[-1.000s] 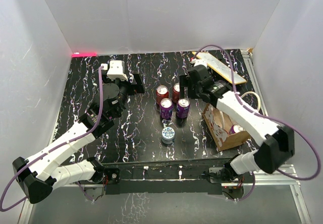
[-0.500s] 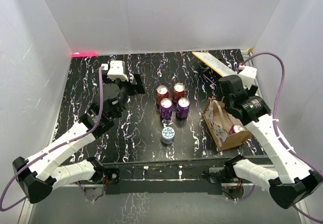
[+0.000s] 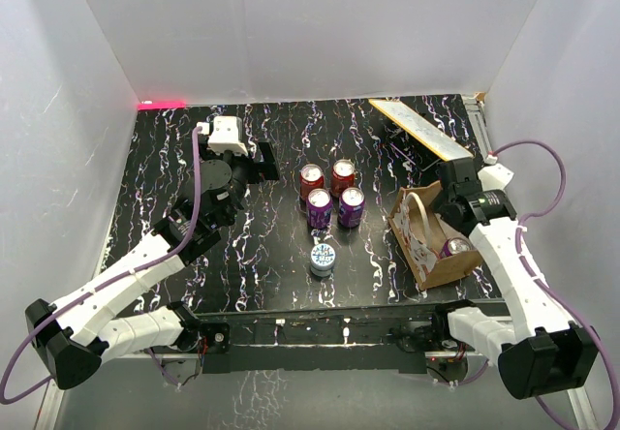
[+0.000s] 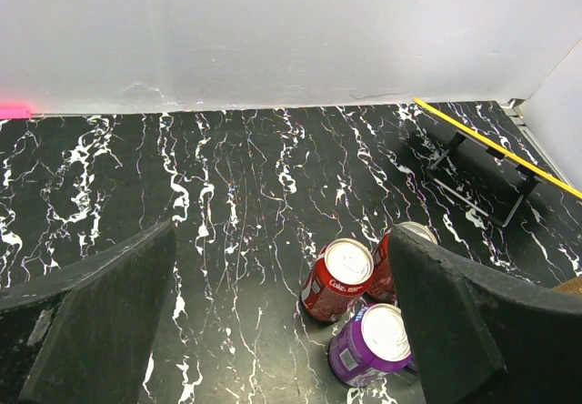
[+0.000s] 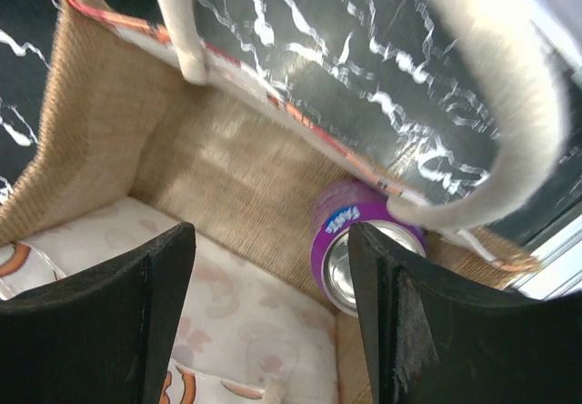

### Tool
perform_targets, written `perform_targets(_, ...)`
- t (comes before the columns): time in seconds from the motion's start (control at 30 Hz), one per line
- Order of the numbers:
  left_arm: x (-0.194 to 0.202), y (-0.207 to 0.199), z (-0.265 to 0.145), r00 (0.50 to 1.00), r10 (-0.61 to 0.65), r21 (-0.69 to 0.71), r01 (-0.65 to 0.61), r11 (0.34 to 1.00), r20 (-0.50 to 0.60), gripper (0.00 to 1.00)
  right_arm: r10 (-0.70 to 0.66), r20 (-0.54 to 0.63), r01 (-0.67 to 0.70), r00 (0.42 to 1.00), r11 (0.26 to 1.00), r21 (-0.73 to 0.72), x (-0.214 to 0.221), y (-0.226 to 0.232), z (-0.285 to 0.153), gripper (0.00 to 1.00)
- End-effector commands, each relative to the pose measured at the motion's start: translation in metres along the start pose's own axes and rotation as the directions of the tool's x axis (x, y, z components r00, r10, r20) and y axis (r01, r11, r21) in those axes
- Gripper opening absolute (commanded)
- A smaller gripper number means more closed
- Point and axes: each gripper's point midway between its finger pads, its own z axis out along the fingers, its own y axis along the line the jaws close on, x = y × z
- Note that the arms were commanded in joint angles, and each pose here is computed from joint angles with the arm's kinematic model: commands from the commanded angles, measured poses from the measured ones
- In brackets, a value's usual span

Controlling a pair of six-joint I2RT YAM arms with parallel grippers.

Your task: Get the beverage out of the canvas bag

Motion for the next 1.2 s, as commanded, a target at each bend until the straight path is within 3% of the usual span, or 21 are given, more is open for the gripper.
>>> perform_targets(0.0,-0.02,-0.001,-0.005,0.999,-0.027,0.008,0.027,1.0,0.043,0.97,0.16,-0.093,-0.167,0.983,0.983,-0.076,0.022,0.015,-0.002,0.7)
perform_targets(0.17,-0.022,-0.002,-0.006,0.998,-0.03,0.011,0.029,1.0,0.046,0.97,0.248,-0.231,-0.264,0.941,0.964,-0.039,0.053,0.019,-0.002,0.71)
perform_targets(0.37,-0.022,-0.001,-0.006,0.998,-0.03,0.008,0.03,1.0,0.047,0.97,0.287,-0.291,-0.292,0.912,0.956,0.028,0.074,0.012,0.002,0.76)
perform_targets(0.5,-0.021,-0.001,-0.005,0.999,-0.029,0.006,0.029,1.0,0.046,0.97,0.317,-0.271,-0.284,0.909,0.946,0.156,0.082,-0.006,0.01,0.8)
perform_targets(0.57,-0.021,-0.001,-0.005,0.999,-0.028,0.009,0.028,1.0,0.045,0.97,0.325,-0.267,-0.272,0.907,0.938,0.216,0.085,-0.013,0.013,0.89)
perform_targets(0.7,-0.021,-0.002,-0.005,0.999,-0.028,0.011,0.028,1.0,0.045,0.97,0.319,-0.258,-0.248,0.912,0.93,0.273,0.087,-0.018,0.02,0.92)
perform_targets(0.93,-0.019,-0.001,-0.005,0.999,-0.024,0.003,0.024,1.0,0.042,0.97,0.227,-0.234,-0.195,0.945,0.969,0.15,0.062,0.004,0.023,0.92)
perform_targets(1.17,-0.021,-0.002,-0.005,0.999,-0.029,0.011,0.028,1.0,0.045,0.97,0.215,-0.112,-0.194,0.97,0.966,0.173,0.034,-0.018,0.006,0.92)
